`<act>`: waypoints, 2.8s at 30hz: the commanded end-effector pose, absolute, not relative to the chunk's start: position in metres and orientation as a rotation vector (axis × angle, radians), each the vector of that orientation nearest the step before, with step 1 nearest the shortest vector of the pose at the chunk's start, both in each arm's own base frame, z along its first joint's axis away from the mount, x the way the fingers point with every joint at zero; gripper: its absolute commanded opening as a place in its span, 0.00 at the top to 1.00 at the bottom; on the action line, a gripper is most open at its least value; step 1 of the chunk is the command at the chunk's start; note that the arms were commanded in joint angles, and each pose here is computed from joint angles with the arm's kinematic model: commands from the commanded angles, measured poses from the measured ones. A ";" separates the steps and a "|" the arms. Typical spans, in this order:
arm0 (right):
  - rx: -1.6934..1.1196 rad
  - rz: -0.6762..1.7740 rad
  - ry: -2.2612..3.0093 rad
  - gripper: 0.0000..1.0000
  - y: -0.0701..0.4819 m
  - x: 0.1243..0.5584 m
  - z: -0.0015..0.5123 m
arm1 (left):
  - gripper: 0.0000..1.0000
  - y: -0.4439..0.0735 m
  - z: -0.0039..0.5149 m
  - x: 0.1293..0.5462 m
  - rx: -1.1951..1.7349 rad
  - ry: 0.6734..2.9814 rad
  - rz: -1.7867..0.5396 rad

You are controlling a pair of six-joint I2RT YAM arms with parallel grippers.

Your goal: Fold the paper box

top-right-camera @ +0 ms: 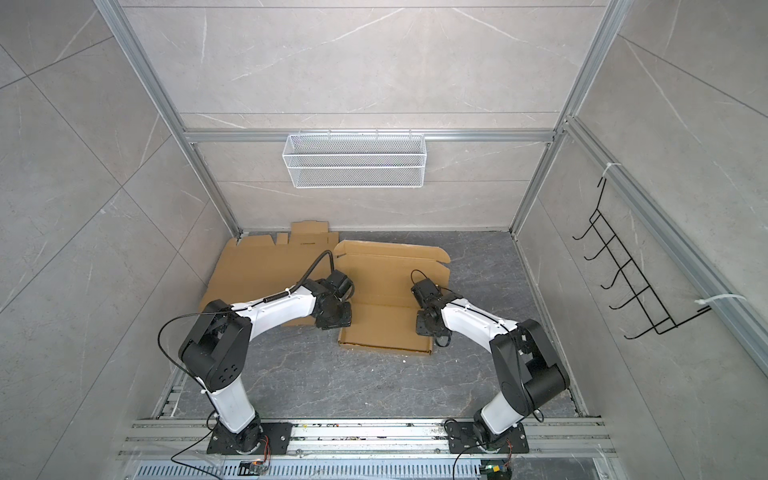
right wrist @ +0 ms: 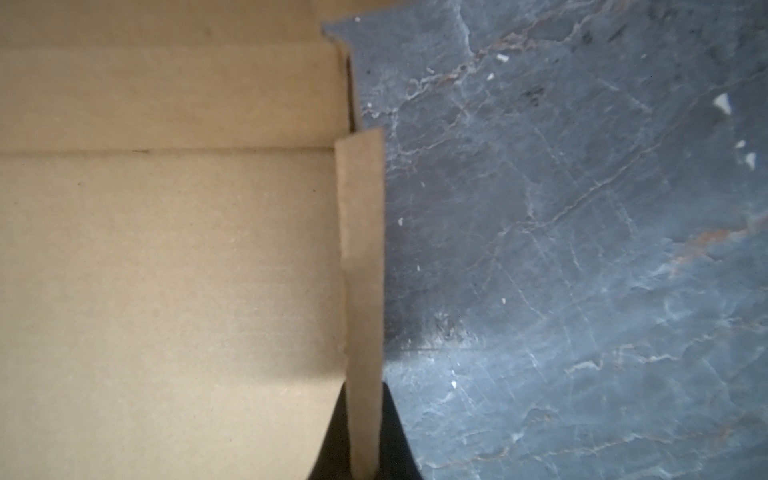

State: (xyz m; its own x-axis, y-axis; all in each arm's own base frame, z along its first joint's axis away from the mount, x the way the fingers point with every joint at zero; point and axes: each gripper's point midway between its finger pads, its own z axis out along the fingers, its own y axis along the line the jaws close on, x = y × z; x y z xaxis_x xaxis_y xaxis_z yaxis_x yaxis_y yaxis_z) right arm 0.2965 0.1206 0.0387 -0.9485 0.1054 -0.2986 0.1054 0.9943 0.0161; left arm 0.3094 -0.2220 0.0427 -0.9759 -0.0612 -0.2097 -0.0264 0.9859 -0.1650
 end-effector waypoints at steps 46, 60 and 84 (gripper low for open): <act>-0.071 0.317 2.709 0.23 0.138 0.307 0.110 | 0.45 -0.213 0.071 0.335 0.004 2.759 -0.113; -0.149 0.441 2.529 0.28 0.098 0.333 0.219 | 0.11 -0.174 0.205 0.345 0.232 2.363 -0.095; -0.417 0.318 2.431 0.27 0.102 0.438 0.198 | 0.22 -0.210 0.215 0.440 0.630 2.126 -0.770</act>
